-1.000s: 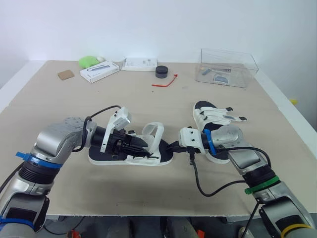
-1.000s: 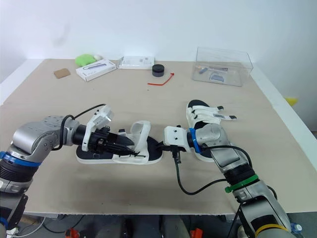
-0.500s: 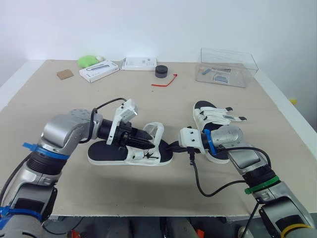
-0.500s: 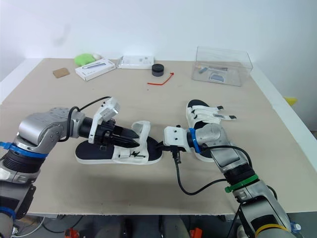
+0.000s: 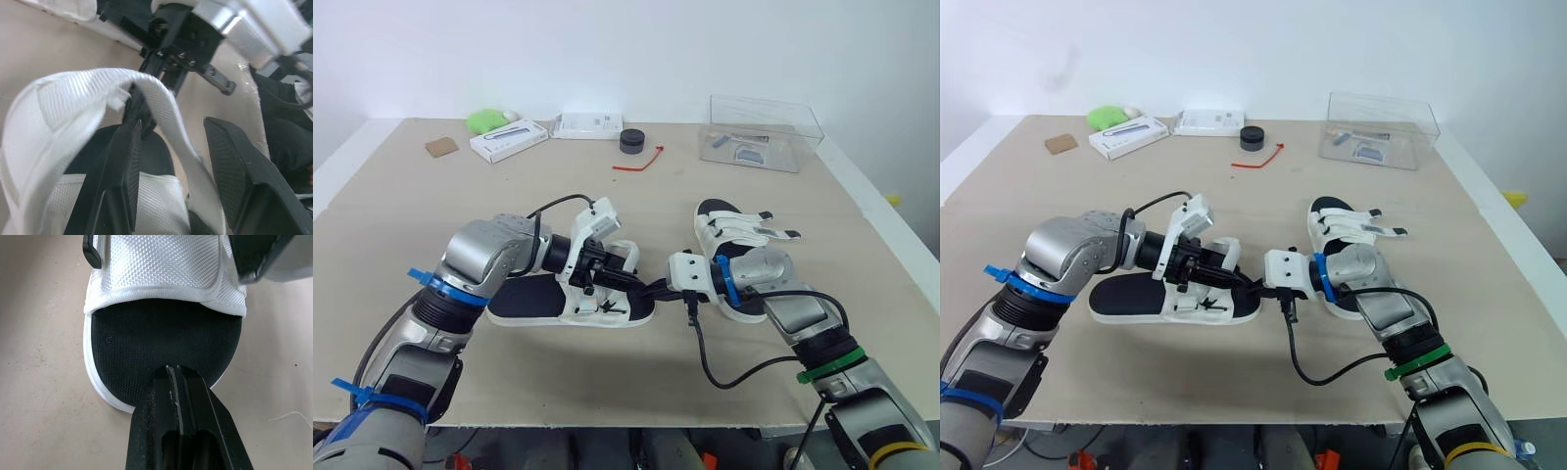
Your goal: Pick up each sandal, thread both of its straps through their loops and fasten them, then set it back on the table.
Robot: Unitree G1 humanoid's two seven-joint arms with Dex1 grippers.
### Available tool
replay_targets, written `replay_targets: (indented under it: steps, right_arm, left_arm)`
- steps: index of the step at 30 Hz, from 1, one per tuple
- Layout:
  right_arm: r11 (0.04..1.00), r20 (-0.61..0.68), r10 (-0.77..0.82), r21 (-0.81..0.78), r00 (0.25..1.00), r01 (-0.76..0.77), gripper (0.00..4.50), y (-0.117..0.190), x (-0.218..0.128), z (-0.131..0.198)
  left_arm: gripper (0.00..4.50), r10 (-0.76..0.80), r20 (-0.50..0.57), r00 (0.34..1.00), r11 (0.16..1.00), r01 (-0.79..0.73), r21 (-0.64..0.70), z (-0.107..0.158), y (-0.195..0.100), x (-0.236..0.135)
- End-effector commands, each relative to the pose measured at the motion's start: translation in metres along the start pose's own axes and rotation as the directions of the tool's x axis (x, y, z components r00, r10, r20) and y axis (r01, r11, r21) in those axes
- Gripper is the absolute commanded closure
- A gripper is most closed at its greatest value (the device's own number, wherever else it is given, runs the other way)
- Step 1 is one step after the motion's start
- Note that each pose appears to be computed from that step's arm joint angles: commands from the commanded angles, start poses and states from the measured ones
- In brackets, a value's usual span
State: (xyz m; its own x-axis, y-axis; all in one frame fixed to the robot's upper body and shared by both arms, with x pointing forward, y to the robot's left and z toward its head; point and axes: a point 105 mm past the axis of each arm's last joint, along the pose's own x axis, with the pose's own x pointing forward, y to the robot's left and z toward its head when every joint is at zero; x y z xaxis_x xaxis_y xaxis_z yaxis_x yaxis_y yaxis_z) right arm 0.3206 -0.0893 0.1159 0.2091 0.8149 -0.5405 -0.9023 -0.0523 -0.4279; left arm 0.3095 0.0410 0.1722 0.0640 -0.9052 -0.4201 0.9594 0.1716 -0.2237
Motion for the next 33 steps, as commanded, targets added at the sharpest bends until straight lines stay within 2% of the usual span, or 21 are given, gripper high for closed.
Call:
replay_targets:
  steps: [1, 2, 3, 9, 15, 21, 29, 33]
  right_arm:
    - [0.999, -0.078, 0.025, 0.047, 0.997, -0.022, 4.50, 0.008, 0.002, -0.020]
    - [0.999, -0.081, 0.026, 0.045, 0.996, -0.022, 4.50, 0.008, 0.002, -0.021]
    - [0.999, -0.081, 0.026, 0.045, 0.996, -0.022, 4.50, 0.008, 0.002, -0.021]
    - [0.999, -0.077, 0.025, 0.047, 0.997, -0.022, 4.50, 0.007, 0.002, -0.020]
    - [0.999, -0.077, 0.024, 0.047, 0.997, -0.020, 4.50, 0.007, 0.003, -0.020]
    - [0.999, -0.078, 0.022, 0.048, 0.997, -0.019, 4.50, 0.007, 0.002, -0.020]
    - [0.999, -0.077, 0.024, 0.046, 0.997, -0.020, 4.50, 0.007, 0.002, -0.020]
    - [0.999, -0.079, 0.025, 0.045, 0.997, -0.021, 4.50, 0.007, 0.002, -0.020]
  left_arm:
    - [3.66, 0.009, 0.001, 1.000, 1.000, -0.009, 0.022, 0.010, 0.000, -0.007]
    - [4.15, 0.013, -0.003, 1.000, 1.000, -0.013, 0.020, 0.010, 0.001, -0.008]
    - [4.38, 0.020, -0.006, 1.000, 1.000, -0.020, 0.013, 0.009, 0.003, -0.009]
    - [4.38, 0.003, 0.008, 1.000, 0.999, -0.003, -0.039, 0.010, 0.003, -0.017]
    - [4.38, -0.048, 0.175, 0.983, 0.973, 0.086, -0.214, 0.026, -0.001, -0.029]
    - [4.38, -0.078, 0.231, 0.970, 0.942, 0.147, -0.301, 0.016, -0.014, -0.025]
    - [4.38, -0.033, 0.218, 0.975, 0.933, 0.109, -0.343, -0.004, -0.016, -0.014]
    - [4.38, 0.008, 0.252, 0.968, 0.934, 0.083, -0.348, 0.000, -0.008, -0.017]
